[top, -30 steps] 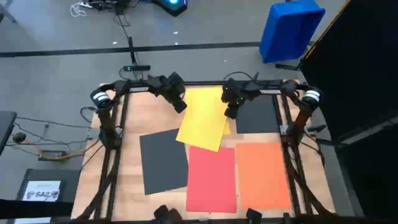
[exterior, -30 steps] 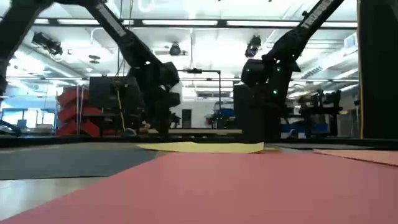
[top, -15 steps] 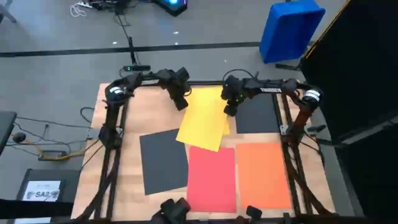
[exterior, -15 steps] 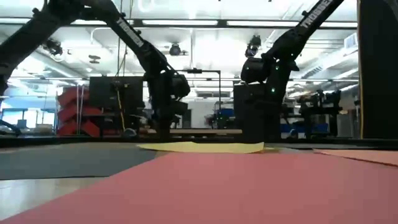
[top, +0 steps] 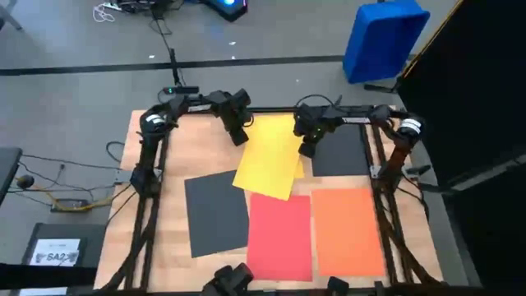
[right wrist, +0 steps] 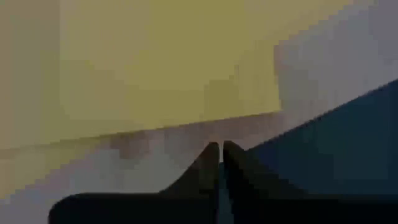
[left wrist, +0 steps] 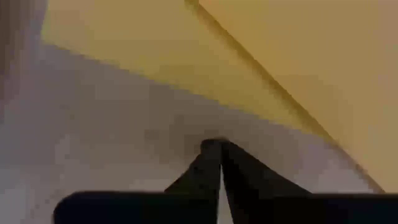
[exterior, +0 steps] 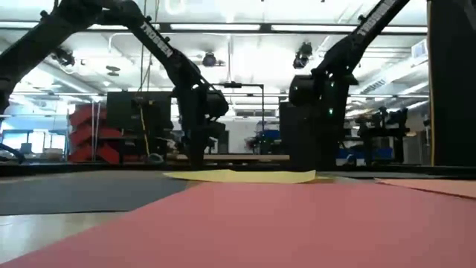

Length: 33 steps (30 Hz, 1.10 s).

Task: Organize paper
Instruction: Stack the yellow paper on top of the yellow paper

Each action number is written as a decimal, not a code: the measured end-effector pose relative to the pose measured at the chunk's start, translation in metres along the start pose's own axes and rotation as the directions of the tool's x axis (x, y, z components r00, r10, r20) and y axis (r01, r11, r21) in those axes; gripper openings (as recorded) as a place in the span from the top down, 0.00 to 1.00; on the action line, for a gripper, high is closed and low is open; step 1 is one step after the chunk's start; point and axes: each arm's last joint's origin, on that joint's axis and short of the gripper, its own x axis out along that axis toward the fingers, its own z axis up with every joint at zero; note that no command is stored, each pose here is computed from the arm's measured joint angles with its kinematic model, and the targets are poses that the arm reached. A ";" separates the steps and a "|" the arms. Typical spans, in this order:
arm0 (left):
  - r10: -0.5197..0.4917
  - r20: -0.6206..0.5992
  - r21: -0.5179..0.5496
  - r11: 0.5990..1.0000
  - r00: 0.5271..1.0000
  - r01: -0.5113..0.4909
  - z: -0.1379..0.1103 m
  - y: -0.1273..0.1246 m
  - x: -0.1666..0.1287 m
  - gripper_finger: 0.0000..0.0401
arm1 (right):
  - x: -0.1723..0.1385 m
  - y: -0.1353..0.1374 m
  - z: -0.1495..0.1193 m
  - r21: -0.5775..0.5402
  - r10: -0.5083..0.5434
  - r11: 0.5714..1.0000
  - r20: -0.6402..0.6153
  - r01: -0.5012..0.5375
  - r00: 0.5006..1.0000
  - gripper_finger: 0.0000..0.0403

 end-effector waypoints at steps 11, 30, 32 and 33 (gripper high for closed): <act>-0.005 0.019 -0.016 1.000 1.000 0.006 0.002 -0.002 0.001 1.00 | 0.000 -0.019 0.034 0.036 -0.029 0.999 0.013 0.029 0.999 1.00; 0.059 0.021 -0.009 0.998 0.998 -0.059 0.001 0.003 -0.008 1.00 | -0.046 -0.040 0.032 0.071 -0.124 0.991 0.117 0.117 0.985 1.00; 0.076 0.024 -0.029 0.997 0.997 -0.075 -0.002 0.008 -0.018 1.00 | -0.062 -0.030 0.032 0.047 -0.106 0.994 0.159 0.099 0.982 1.00; 0.092 0.043 -0.042 0.995 0.995 -0.090 -0.003 0.010 -0.026 1.00 | -0.071 -0.025 0.032 0.038 -0.095 0.995 0.187 0.089 0.978 1.00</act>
